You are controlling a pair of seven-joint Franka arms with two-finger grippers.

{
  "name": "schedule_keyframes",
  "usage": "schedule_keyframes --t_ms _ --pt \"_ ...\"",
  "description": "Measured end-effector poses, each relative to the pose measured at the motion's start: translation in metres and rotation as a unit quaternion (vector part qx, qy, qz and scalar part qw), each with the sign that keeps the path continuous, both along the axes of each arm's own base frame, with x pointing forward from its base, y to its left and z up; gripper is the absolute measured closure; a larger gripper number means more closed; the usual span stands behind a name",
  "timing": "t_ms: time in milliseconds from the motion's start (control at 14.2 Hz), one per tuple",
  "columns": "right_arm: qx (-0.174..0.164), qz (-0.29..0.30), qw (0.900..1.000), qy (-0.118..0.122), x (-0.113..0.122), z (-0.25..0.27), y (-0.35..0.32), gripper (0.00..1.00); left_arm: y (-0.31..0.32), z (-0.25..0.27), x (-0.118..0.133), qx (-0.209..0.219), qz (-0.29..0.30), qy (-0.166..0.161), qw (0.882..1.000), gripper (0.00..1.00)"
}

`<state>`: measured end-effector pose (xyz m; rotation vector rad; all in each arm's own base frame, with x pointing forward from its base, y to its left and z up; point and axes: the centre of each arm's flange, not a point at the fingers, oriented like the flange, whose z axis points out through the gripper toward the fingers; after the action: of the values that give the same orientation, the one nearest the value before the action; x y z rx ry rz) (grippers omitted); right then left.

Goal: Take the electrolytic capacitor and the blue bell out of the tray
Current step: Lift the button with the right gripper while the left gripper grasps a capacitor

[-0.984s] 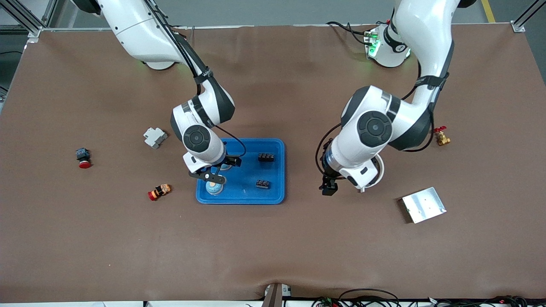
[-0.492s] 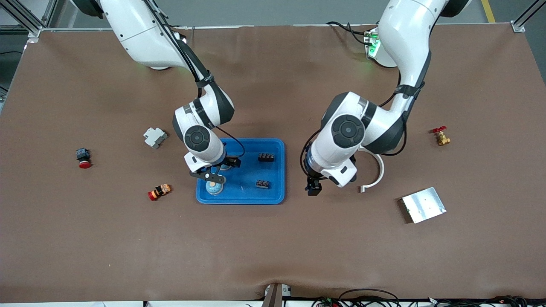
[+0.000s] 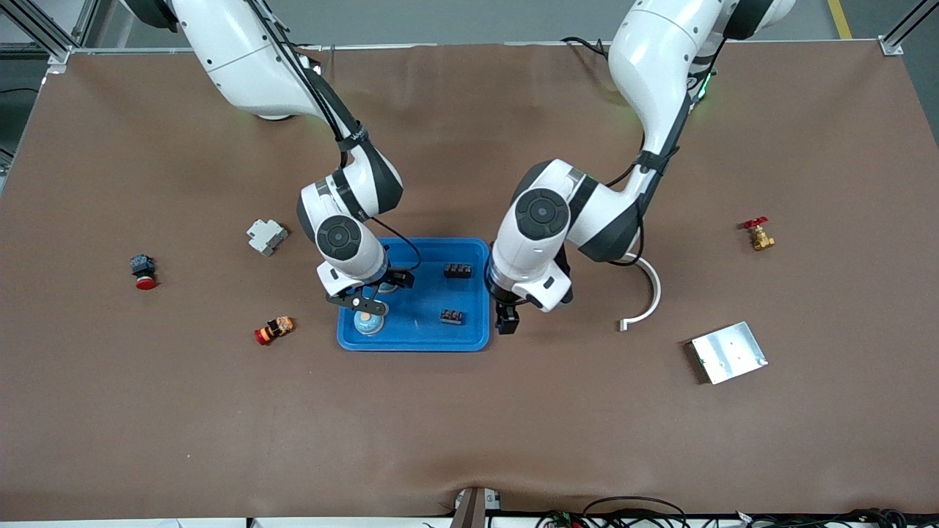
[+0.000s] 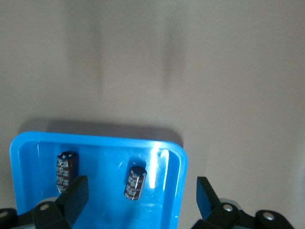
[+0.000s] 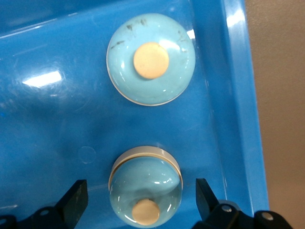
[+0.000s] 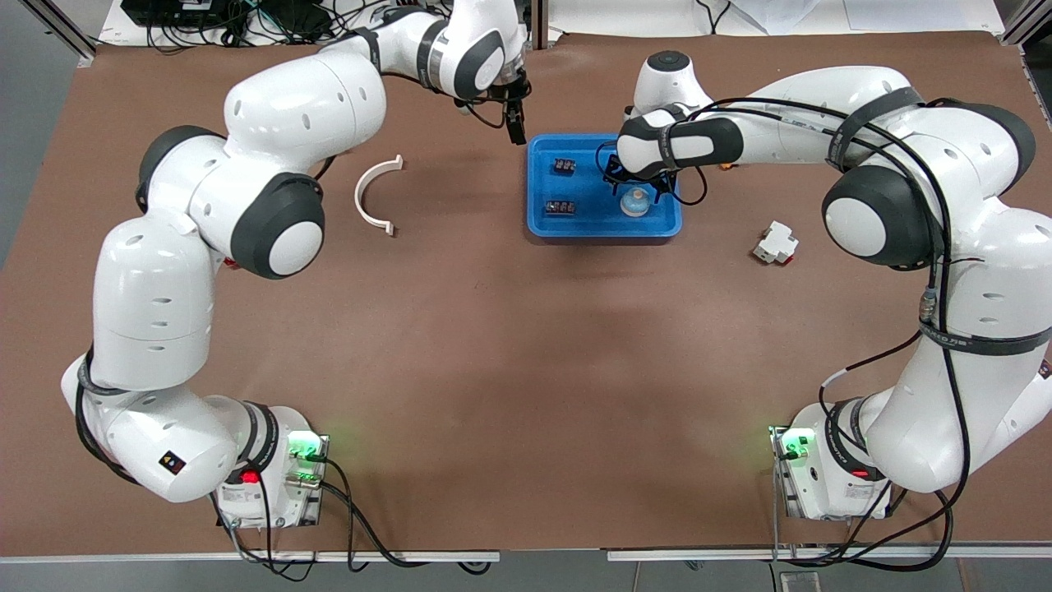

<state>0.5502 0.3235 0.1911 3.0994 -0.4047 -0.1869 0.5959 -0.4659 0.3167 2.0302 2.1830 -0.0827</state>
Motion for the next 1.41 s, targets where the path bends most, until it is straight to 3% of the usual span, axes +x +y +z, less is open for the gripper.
schedule_keyframes --t_ms 211,562,984,1125,1195,1336,1406 --pt "-0.001 0.0 1.0 0.001 -0.001 -0.001 -0.001 0.0 -0.014 -0.013 -0.006 0.002 -0.004 -0.004 1.0 0.0" --pt "0.001 -0.001 1.0 -0.002 -0.001 -0.003 -0.001 0.0 -0.038 -0.033 -0.012 -0.005 0.0 -0.041 0.999 0.0" --pt "0.0 -0.002 1.0 -0.001 -0.002 -0.01 -0.001 0.03 -0.047 -0.06 -0.008 -0.015 -0.003 -0.06 0.998 0.0" --pt "0.0 -0.002 1.0 0.0 -0.003 -0.012 0.0 0.16 -0.053 -0.068 -0.011 -0.016 -0.007 -0.067 0.998 0.0" --pt "0.001 -0.002 1.0 0.0 -0.004 -0.012 0.001 0.16 -0.058 -0.071 -0.014 -0.016 -0.011 -0.073 0.997 0.0" --pt "0.002 -0.002 1.0 0.0 -0.004 -0.011 0.002 0.33 -0.068 -0.082 -0.023 -0.011 -0.022 -0.084 0.996 0.0" --pt "0.002 -0.002 1.0 -0.001 -0.004 -0.01 0.003 0.35 -0.074 -0.089 -0.028 -0.009 -0.028 -0.089 0.996 0.0"
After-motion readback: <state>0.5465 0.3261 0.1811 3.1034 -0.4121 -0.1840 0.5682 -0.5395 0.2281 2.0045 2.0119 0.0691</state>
